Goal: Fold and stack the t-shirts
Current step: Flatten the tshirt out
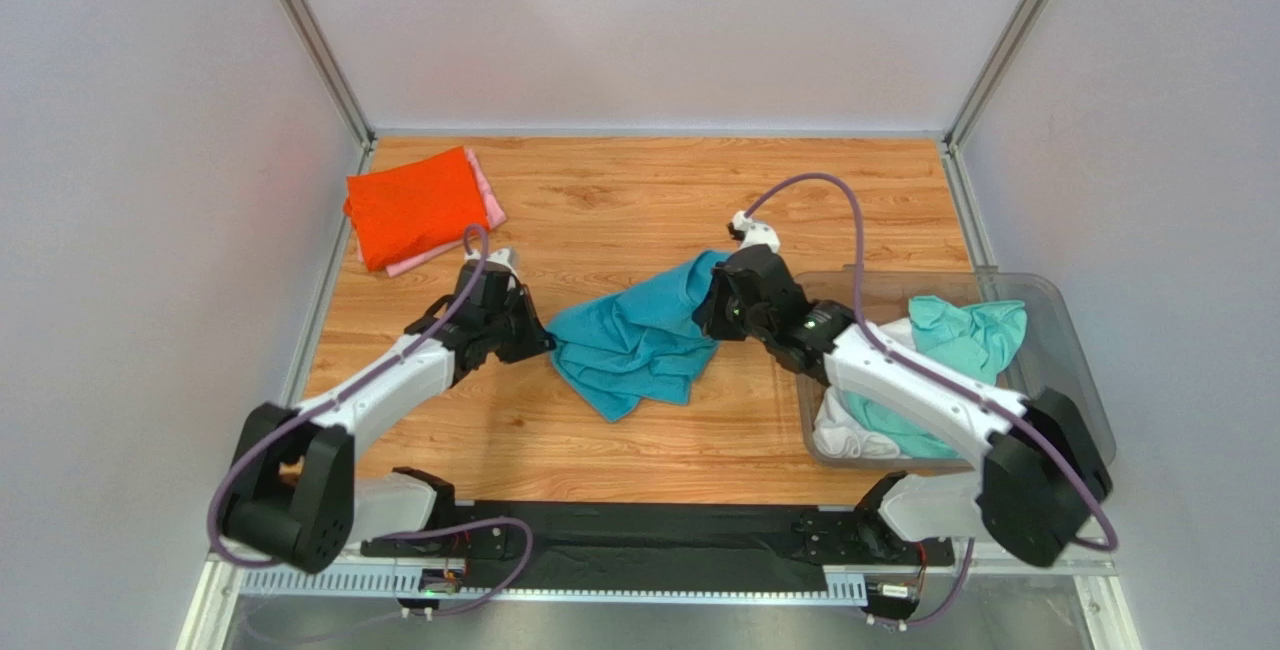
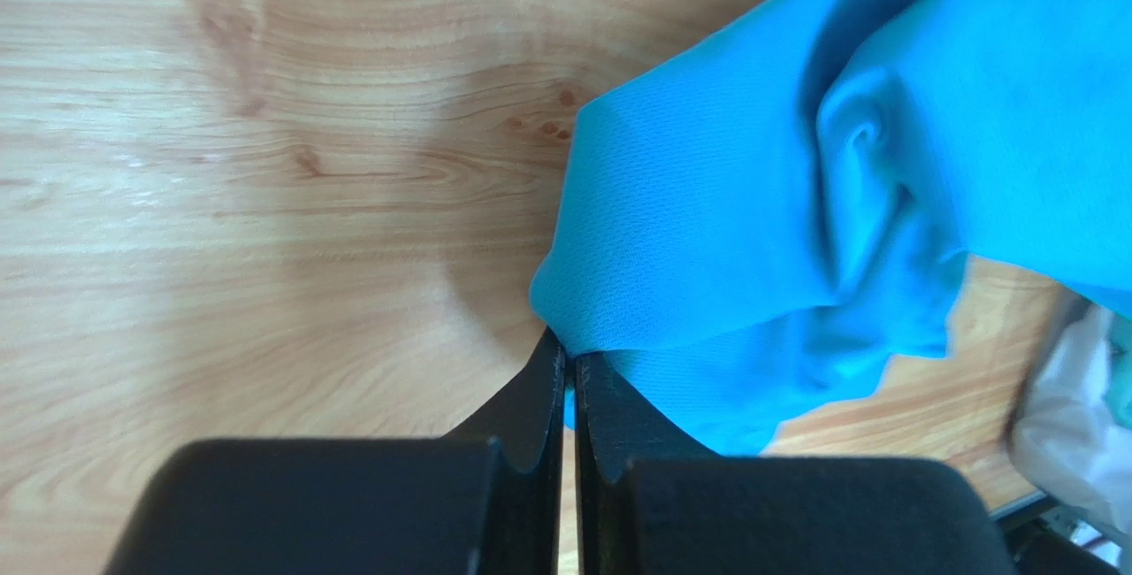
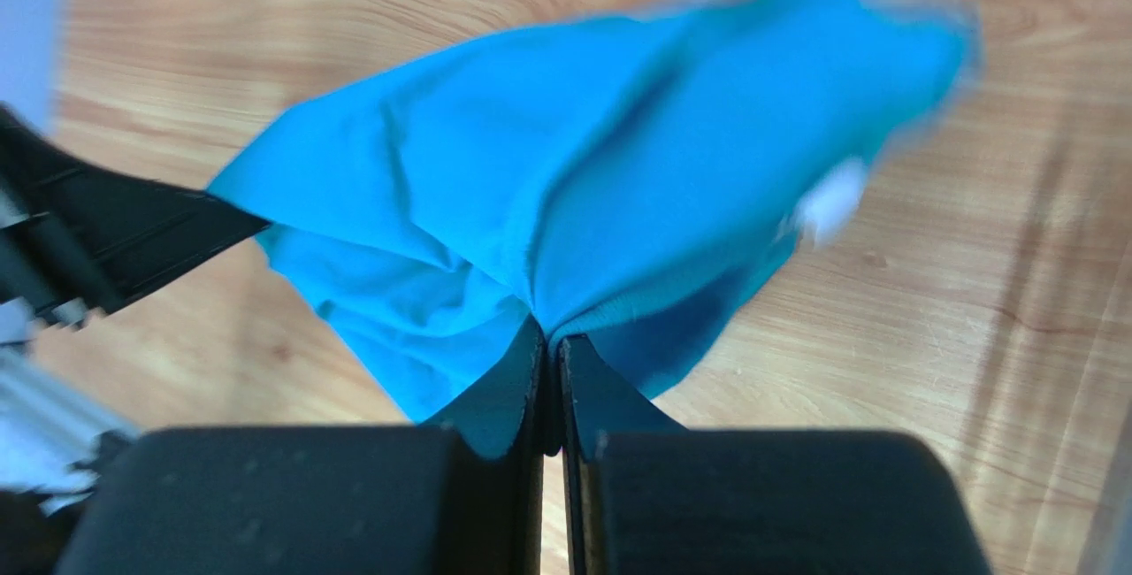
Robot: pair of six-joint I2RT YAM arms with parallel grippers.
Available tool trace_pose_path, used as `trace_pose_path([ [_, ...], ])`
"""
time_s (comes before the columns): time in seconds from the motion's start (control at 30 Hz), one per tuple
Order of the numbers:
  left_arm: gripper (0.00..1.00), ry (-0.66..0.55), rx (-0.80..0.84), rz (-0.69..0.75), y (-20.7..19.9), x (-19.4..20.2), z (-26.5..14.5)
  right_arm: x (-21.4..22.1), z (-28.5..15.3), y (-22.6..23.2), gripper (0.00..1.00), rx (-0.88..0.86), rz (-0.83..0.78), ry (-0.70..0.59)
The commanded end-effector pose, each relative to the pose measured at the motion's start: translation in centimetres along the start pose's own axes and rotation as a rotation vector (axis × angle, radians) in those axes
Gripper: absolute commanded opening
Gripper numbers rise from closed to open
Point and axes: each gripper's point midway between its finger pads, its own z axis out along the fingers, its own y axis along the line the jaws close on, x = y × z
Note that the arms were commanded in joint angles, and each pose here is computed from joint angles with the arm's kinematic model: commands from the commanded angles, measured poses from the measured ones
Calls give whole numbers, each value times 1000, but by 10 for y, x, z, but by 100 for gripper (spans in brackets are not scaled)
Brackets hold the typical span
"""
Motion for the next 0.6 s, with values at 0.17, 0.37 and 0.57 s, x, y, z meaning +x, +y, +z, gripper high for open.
trace_pose_path([
  [0.17,0,-243,119,-7,-28,-30,-100,-38,-124,44,0,-325,-67,-177],
  [0.37,0,-509,260,-21,-45,-45,-205,-58,-216,63,0,-510,-83,-304],
  [0.57,0,-615,440,39,-74,-41,-301,-59,-295,91,0,-749,-129,-332],
])
